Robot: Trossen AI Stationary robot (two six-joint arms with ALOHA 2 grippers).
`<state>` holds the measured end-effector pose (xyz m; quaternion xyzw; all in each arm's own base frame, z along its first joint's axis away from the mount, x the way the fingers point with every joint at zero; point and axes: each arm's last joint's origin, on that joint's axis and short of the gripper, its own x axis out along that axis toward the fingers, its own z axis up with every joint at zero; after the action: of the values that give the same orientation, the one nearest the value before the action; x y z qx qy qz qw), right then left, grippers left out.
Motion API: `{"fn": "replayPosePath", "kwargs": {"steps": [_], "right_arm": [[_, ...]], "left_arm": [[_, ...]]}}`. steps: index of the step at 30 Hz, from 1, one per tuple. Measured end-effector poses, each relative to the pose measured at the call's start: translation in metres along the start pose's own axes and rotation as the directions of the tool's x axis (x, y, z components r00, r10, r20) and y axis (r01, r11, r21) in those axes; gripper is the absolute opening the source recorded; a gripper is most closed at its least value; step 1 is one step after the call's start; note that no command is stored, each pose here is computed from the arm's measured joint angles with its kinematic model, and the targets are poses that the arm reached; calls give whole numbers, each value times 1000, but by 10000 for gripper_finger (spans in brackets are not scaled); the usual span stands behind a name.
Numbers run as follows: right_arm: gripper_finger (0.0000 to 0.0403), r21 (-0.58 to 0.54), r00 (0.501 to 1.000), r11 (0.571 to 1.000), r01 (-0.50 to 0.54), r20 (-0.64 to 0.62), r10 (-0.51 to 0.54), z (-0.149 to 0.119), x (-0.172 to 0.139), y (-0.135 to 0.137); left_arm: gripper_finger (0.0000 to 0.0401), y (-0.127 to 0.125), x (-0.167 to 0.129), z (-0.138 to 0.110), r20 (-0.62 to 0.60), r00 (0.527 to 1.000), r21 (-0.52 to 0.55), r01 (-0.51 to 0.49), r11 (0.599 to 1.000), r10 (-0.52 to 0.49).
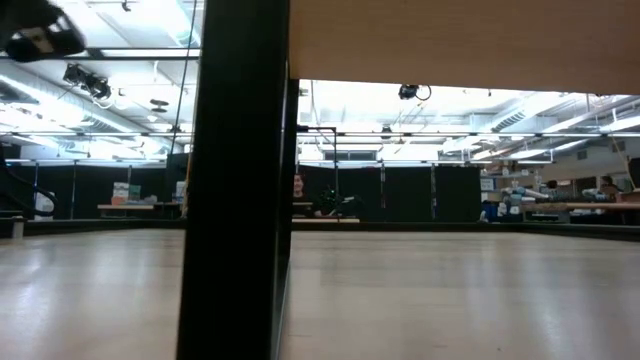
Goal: Place and stack plates onto a shelf
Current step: Stack the blue plate on the blue plates on the shelf
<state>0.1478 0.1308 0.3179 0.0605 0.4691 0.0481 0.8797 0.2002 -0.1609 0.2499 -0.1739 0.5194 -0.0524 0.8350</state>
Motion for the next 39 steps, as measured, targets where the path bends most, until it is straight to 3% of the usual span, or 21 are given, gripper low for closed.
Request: {"fn": "replayPosePath", "kwargs": {"steps": [7,25,39], "right_arm": [[141,0,1000,1000,0,0,0,0,0,0],[142,0,1000,1000,0,0,0,0,0,0],[141,0,1000,1000,0,0,0,0,0,0]], "left_arm": [[162,0,9,-14,-98,992,42,-80,996,84],[162,0,72,-31,-412,900,259,-32,965,140],[162,6,102,-40,-482,849,320,-61,945,218]]}}
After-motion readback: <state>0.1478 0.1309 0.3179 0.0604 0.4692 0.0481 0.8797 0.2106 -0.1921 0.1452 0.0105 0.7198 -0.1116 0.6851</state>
